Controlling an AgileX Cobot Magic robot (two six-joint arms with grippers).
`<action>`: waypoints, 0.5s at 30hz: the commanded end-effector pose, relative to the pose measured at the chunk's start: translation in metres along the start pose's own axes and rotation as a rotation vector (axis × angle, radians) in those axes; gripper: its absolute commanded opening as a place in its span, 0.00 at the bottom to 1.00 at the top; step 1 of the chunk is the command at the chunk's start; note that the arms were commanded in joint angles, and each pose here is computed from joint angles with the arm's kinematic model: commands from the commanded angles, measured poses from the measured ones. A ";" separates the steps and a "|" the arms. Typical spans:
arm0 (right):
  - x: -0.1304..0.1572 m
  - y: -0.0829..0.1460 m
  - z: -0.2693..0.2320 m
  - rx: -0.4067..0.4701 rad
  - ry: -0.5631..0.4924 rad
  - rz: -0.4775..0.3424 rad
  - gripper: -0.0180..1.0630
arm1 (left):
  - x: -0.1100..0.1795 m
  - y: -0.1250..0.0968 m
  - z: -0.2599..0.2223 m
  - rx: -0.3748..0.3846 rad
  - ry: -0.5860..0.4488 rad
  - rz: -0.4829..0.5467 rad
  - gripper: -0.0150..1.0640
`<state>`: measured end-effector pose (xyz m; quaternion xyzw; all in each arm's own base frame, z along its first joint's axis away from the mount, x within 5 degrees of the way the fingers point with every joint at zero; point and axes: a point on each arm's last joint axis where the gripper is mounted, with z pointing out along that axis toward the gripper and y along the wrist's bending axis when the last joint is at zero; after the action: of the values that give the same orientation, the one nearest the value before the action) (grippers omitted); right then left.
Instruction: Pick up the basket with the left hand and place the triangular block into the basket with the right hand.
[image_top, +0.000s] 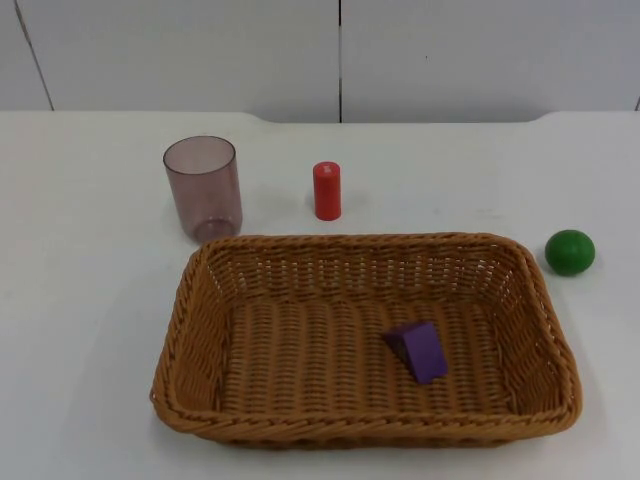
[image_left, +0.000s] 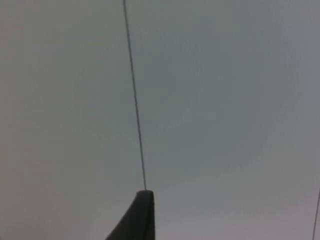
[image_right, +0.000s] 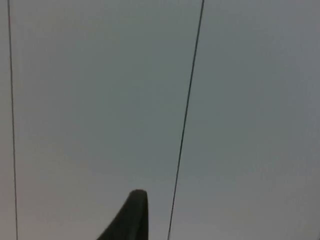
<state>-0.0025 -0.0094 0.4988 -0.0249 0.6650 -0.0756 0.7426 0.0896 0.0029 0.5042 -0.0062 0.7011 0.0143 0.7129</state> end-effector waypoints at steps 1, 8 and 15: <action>0.004 -0.002 -0.023 0.016 -0.018 -0.004 0.92 | -0.001 0.007 -0.029 -0.015 -0.005 -0.012 0.99; 0.014 0.006 -0.090 -0.014 -0.114 -0.084 0.92 | 0.004 0.014 -0.103 0.055 -0.093 -0.012 0.99; 0.013 0.030 -0.138 0.027 -0.249 -0.101 0.92 | 0.016 0.015 -0.169 -0.055 -0.213 0.084 0.99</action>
<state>-0.1254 0.0180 0.4665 -0.0496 0.5788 -0.1214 0.8048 -0.0596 0.0171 0.4894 -0.0067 0.6389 0.0395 0.7682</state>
